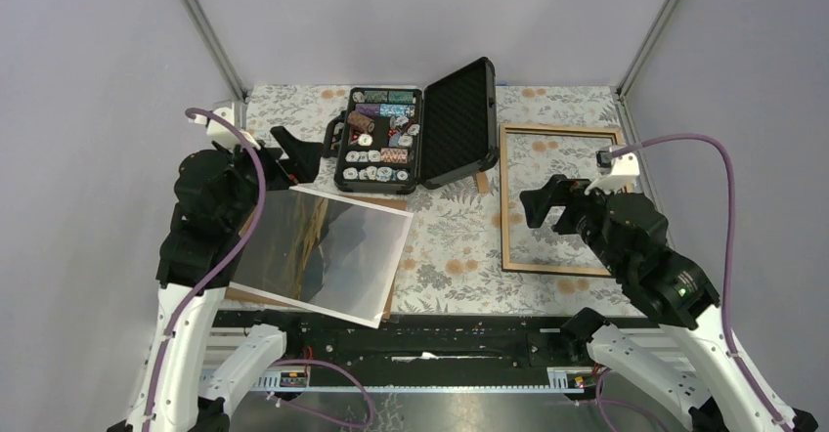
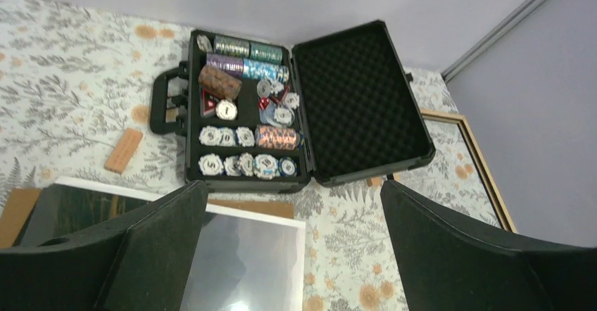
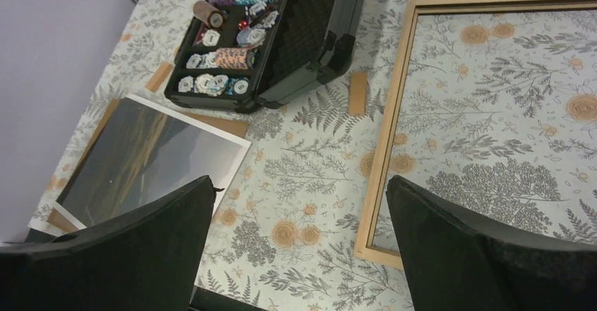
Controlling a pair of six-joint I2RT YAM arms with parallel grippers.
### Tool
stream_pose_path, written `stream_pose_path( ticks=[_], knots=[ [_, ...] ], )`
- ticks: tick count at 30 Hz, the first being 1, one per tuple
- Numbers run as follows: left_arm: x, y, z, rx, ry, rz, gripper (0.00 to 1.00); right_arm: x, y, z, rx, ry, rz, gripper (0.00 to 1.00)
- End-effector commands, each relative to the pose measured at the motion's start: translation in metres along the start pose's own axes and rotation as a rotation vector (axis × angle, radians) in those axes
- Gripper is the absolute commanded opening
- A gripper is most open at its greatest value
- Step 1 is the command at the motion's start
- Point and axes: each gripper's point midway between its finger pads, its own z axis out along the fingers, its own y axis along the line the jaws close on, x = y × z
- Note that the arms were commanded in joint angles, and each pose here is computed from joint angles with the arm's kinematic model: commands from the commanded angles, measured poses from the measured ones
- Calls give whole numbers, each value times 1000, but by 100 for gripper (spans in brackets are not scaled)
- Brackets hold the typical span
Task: Put the photo into the frame
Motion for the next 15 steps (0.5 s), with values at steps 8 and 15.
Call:
stream_pose_path(
  ticks=[8,15],
  knots=[
    [74,-8,20,109,236,-107,99,65,14,45,-27,199,73,100],
    [83,23,16,-21,200,-36,99,134,64,83,-273,348,295,100]
  ],
)
